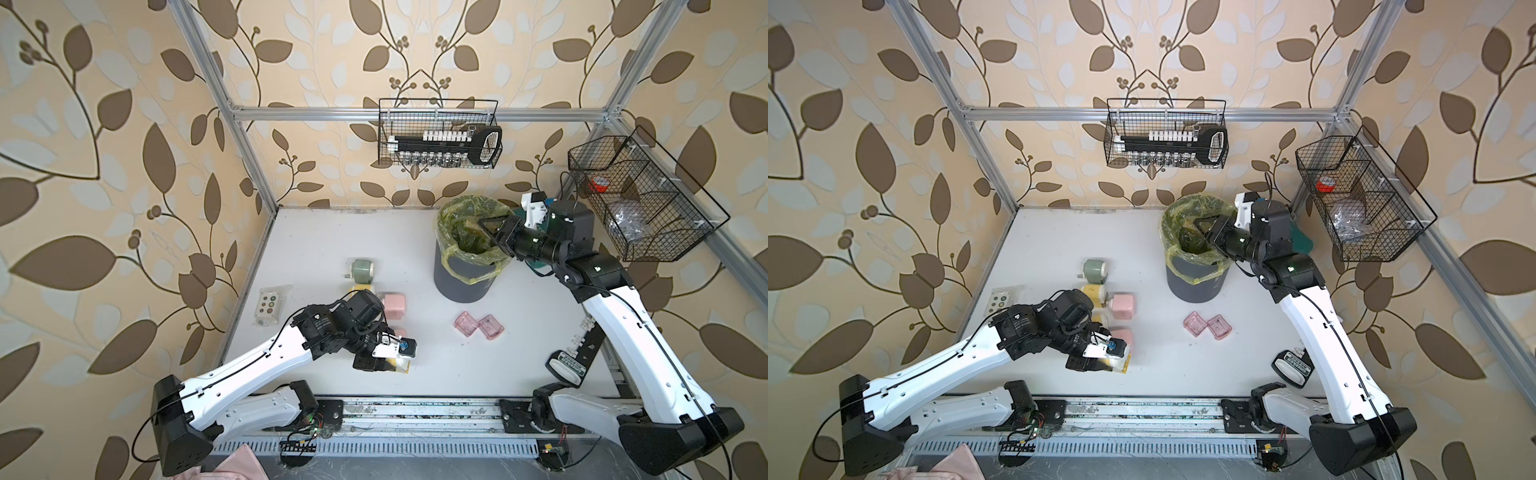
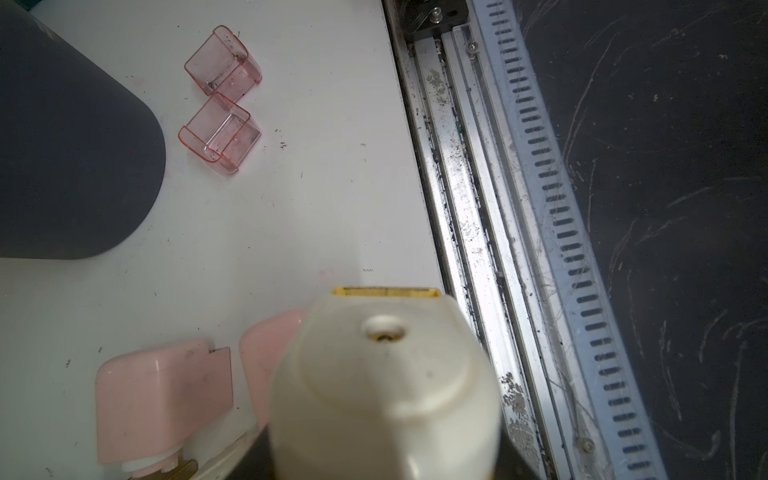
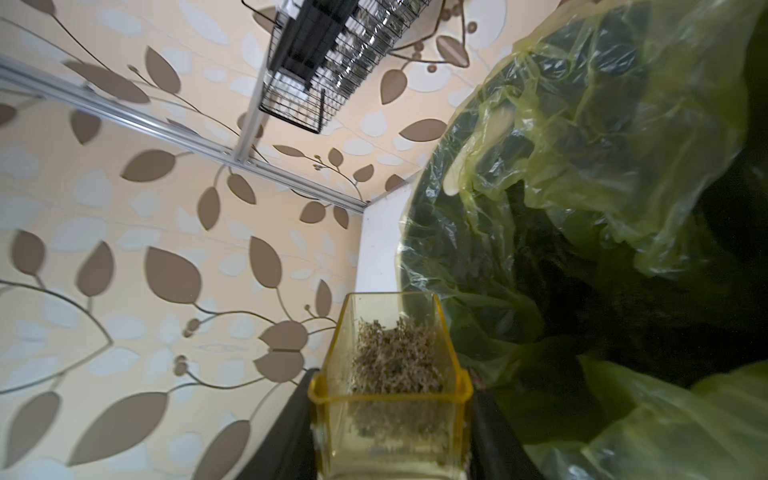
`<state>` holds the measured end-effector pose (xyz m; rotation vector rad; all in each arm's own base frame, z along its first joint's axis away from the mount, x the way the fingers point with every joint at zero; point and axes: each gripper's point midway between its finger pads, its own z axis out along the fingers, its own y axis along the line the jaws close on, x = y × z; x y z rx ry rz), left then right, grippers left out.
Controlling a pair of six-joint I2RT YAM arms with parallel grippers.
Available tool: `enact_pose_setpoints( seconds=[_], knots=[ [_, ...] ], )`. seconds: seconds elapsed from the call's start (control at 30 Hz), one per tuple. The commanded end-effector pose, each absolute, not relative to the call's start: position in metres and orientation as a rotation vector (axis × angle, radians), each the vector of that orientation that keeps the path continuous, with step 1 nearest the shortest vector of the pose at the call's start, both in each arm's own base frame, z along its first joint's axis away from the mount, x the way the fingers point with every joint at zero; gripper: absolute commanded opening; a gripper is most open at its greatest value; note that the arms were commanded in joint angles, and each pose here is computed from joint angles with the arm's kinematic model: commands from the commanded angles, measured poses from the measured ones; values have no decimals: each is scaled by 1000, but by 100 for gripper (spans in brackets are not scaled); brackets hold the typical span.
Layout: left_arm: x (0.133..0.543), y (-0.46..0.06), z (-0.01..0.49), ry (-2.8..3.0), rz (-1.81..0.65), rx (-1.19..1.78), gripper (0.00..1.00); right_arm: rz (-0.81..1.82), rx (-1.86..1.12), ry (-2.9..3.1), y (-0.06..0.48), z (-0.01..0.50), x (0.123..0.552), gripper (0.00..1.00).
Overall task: Take out the pencil sharpener tray and clean the shavings
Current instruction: Pour the shavings into the trash bin.
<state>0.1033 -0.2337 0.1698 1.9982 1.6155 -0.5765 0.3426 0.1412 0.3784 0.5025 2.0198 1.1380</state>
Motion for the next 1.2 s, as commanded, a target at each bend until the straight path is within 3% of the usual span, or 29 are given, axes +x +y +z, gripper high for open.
enact_pose_setpoints(
  seconds=[0.0, 0.33, 0.6, 1.17],
  knots=[
    [101, -238, 180, 1553, -598, 1972, 0, 1419, 691, 1929, 143, 391, 349, 0],
    [101, -236, 177, 1545, -585, 1975, 0, 1731, 1077, 1754, 137, 385, 371, 0],
    [102, -238, 178, 1537, -585, 1977, 0, 1807, 1295, 1714, 134, 365, 369, 0],
    [103, -239, 183, 1528, -581, 1983, 0, 1889, 1294, 1840, 146, 372, 359, 0]
  ],
)
